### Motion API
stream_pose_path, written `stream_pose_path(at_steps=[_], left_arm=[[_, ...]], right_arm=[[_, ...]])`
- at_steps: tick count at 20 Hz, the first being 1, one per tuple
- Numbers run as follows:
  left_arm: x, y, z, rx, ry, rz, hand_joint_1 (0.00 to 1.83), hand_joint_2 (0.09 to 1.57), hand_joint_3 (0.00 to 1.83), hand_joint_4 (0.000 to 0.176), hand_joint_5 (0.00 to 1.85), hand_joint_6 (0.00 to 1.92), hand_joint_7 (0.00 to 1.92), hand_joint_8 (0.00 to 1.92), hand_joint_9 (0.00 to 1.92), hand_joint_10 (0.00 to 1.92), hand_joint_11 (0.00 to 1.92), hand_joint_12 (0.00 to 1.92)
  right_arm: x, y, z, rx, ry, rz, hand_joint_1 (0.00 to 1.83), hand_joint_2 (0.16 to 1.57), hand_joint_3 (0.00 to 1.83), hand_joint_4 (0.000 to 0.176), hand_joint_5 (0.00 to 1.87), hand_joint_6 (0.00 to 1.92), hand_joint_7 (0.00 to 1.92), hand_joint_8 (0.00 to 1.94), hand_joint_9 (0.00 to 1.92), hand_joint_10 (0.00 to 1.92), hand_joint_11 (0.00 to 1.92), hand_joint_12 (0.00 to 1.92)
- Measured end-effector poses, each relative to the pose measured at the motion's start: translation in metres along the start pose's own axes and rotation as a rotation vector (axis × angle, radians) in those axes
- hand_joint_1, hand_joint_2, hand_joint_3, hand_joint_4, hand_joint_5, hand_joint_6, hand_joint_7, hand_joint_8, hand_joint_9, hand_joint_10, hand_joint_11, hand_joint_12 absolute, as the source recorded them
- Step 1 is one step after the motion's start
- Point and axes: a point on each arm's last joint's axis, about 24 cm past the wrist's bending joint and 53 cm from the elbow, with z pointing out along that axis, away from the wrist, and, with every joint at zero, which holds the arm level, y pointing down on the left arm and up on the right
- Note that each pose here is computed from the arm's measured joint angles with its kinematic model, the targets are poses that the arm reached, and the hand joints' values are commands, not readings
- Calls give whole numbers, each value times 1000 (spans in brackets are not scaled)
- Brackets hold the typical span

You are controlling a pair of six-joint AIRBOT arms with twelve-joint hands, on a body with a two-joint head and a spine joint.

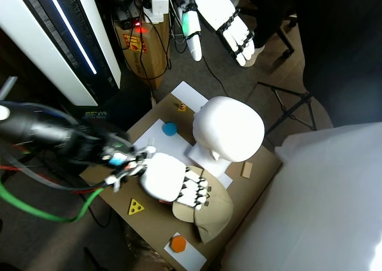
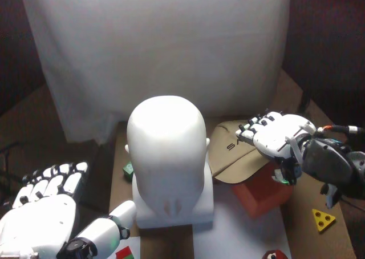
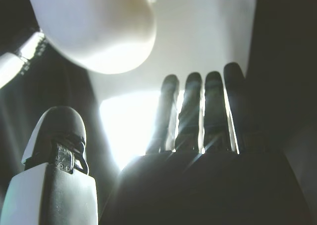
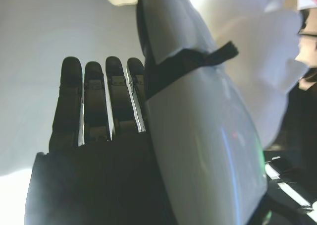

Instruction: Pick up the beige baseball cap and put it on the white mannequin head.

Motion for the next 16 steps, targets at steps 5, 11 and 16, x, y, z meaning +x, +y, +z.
stream_pose_path(at_steps=[5,11,16], left_arm=[[4,2,6,0,4,1,0,1122,1,39,73,0,50,1,28,3,0,332],[2,6,11,-11,-1,-3,0,1122,0,39,73,0,57,2,31,2,0,316],[6,5,11,-8,12,-10,0,1122,0,39,73,0,58,1,27,0,0,314]], right_arm=[[-6,-18,21,53,7,39,1290,1097,29,0,139,4,138,3,74,2,0,410],[29,-21,31,61,73,20,1290,1101,26,0,142,4,145,4,79,3,0,416],[27,-35,44,104,51,14,1295,1118,28,0,143,3,148,3,81,3,0,428]])
